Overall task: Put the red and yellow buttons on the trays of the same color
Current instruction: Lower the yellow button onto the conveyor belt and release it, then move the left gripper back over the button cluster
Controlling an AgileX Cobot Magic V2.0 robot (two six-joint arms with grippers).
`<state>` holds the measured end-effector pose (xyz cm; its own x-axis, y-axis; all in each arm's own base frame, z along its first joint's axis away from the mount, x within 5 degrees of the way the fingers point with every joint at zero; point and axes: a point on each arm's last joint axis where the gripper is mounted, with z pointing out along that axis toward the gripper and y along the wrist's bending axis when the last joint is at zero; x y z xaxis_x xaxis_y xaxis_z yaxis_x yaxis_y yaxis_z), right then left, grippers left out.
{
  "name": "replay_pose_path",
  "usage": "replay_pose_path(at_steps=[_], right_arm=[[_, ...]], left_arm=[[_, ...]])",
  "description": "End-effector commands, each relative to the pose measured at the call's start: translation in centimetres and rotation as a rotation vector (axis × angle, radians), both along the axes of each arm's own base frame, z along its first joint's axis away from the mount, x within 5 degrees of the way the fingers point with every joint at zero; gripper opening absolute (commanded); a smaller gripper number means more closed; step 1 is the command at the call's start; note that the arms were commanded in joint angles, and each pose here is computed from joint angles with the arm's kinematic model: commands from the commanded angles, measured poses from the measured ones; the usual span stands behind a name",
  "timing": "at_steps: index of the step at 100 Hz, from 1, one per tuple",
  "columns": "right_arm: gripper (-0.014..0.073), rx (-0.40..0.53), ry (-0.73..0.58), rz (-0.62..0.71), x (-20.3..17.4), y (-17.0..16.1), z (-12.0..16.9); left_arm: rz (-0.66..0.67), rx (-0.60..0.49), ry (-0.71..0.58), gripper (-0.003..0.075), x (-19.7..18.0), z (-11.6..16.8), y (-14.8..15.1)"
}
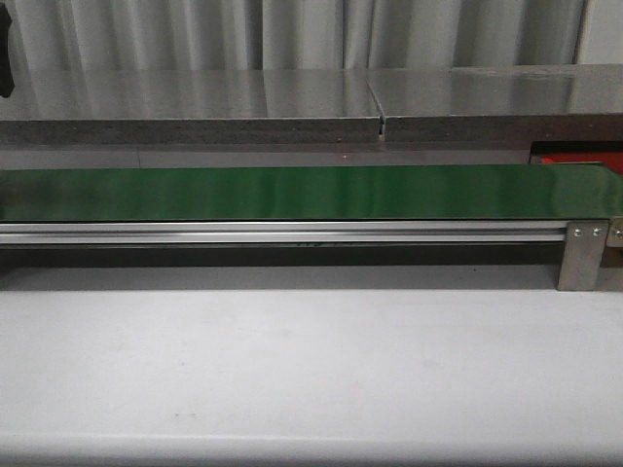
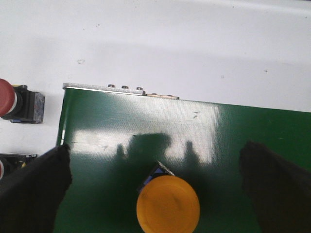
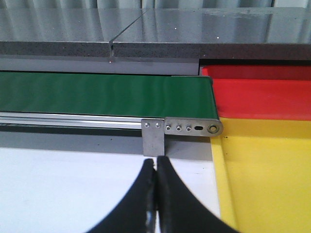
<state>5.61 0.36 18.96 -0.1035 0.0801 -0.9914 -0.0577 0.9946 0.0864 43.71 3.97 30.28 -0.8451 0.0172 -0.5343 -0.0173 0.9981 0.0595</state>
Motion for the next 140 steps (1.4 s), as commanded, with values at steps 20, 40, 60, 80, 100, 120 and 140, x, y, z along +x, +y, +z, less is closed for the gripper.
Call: replay_pose_path(at_steps=[20, 40, 60, 80, 100, 120, 140], right_arm=[[-0.0118, -0.009, -0.119, 0.002, -0.2, 0.0, 1.5], [-0.0118, -0.009, -0.119, 0.002, -0.2, 0.0, 1.5], [-0.0118, -0.009, -0.119, 0.002, -0.2, 0.0, 1.5], [-0.0118, -0.009, -0.119, 0.002, -0.2, 0.0, 1.5], [-0.0118, -0.009, -0.119, 0.002, -0.2, 0.0, 1.5], [-0.0118, -0.009, -0.119, 0.002, -0.2, 0.0, 1.5], [-0.0118, -0.009, -0.119, 0.002, -0.2, 0.0, 1.5]], left_arm=[[0.04, 0.013, -0.189, 0.0662, -3.6, 7.3, 0.8], [0.17, 0.005, -0.216, 0.0662, -7.1, 7.7, 4.2], [0.352, 0.004, -0.203, 0.0662, -11.7, 5.7, 8.9], [0.514, -0.002, -0.125, 0.0662, -15.8, 1.8, 12.9], [0.591, -0.008, -0.105, 0.0662, -17.2, -1.8, 15.0], [0.611, -0.006, -0.138, 0.0662, -16.4, -2.9, 15.8], [0.611, -0.01, -0.132, 0.0662, -15.2, -4.9, 16.6]])
